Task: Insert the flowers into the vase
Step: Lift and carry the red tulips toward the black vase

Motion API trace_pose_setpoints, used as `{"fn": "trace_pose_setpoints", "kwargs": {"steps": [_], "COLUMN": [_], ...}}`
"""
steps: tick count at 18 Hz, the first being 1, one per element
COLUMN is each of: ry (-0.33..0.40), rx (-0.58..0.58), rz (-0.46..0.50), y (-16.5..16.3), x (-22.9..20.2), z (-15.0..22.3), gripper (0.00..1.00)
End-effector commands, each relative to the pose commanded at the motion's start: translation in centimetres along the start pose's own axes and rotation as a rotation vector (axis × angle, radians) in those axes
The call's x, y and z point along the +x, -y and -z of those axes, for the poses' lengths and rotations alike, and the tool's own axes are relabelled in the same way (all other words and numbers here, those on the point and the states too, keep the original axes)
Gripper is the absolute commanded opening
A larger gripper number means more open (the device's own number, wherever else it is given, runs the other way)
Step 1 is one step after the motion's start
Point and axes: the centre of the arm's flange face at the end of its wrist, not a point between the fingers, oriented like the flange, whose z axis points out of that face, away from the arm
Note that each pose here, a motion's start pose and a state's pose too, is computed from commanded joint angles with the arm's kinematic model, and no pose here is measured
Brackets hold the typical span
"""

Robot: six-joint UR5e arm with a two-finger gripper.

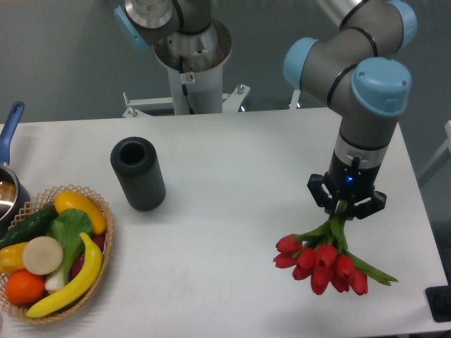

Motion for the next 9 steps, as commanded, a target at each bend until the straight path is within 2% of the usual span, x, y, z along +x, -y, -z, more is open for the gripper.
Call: {"fn": "trace_pose_setpoints", "kwargs": {"steps": [5, 7, 9], "ry": [-0.192, -0.253, -0.274], "rx": [0.389, 0.490, 0.534], "rz": [0.088, 0.094, 0.067], "y": [4.0, 5.3, 5.8], "x": [3.3, 4.8, 6.3], "z": [4.2, 6.0, 6.7], "gripper": [0.00, 0.00, 0.00]}}
